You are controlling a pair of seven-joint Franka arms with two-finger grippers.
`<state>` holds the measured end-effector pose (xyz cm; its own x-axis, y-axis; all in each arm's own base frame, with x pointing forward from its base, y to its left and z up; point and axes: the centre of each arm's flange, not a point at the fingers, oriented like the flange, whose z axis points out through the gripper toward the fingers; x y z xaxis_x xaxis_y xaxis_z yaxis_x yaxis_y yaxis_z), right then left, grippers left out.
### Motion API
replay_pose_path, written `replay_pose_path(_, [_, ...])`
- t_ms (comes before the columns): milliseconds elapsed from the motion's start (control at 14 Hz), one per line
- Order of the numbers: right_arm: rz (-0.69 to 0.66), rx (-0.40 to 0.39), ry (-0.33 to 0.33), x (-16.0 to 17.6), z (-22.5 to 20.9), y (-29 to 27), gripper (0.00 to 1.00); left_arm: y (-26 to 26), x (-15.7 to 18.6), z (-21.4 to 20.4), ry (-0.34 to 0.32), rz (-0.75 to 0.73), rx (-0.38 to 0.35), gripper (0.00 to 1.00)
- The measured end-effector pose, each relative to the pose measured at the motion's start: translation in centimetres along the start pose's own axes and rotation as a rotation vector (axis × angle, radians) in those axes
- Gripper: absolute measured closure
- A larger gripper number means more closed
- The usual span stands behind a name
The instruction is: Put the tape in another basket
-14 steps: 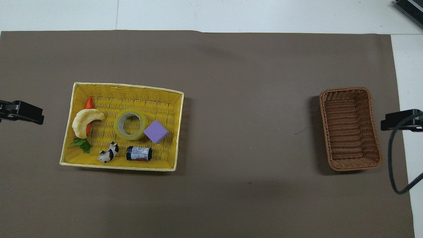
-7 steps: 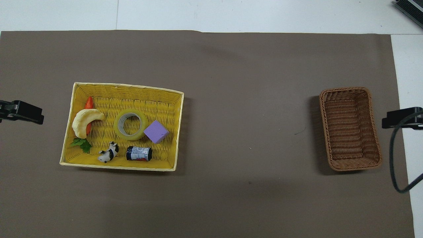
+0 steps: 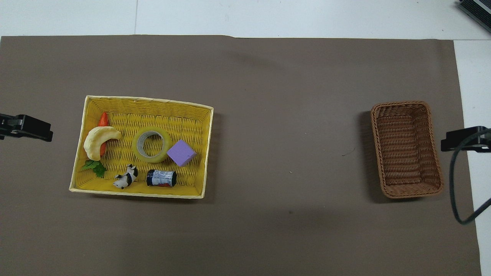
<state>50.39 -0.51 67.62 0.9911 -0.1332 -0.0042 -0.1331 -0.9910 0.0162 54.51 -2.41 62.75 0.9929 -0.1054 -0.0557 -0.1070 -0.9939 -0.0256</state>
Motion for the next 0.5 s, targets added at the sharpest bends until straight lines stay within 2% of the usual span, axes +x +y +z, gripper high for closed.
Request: replay_pose_path(500, [0.000,0.000,0.000,-0.1,0.0,0.0,0.00,0.5,-0.1,1.8,0.026,0.008,-0.010,0.00])
